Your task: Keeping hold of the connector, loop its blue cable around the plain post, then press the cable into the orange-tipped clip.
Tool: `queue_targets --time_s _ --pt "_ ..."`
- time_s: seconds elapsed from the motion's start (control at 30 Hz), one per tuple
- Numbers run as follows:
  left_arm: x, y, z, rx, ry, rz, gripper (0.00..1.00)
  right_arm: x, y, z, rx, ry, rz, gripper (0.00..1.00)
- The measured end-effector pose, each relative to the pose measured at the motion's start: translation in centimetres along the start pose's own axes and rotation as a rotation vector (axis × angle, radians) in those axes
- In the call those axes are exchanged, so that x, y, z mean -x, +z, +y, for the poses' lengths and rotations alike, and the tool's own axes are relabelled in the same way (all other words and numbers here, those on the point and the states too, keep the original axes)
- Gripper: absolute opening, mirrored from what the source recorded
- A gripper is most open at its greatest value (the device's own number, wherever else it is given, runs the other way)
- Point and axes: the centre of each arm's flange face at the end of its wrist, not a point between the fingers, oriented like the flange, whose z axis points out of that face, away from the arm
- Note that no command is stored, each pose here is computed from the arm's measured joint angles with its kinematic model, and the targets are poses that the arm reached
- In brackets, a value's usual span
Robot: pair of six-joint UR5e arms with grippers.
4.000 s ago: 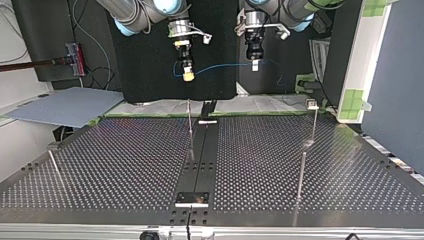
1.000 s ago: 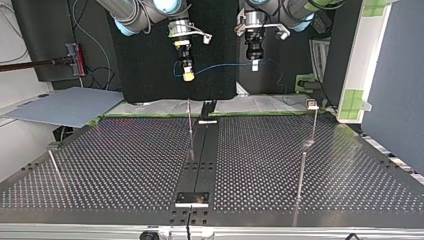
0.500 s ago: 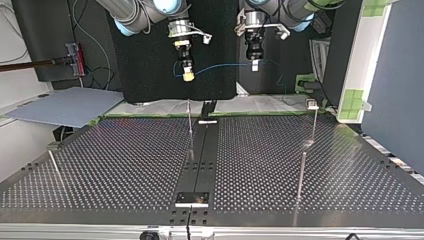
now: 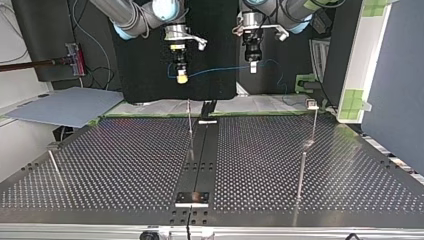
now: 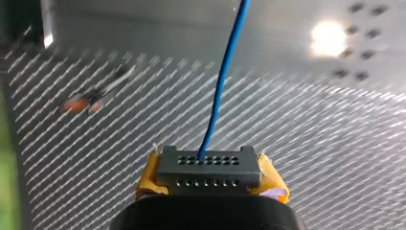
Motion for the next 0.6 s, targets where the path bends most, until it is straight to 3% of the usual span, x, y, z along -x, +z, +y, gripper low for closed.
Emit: queue_targets --time_s 0.23,0.4,0.6 --pt "-0.3 -0.4 0.3 0.001 0.048 0.044 0.0 4.3 -1.0 1.1 0.063 -0.045 -0.136 0.0" --pt "-0.6 -0.8 0.5 0.0 0.075 0.082 0.0 5.7 -1.8 1.3 0.069 -0.07 -0.206 0.0" --pt "-0.7 -1.0 0.7 0.001 0.084 0.095 0.0 6.3 -2.5 1.5 0.065 -0.092 -0.268 0.0"
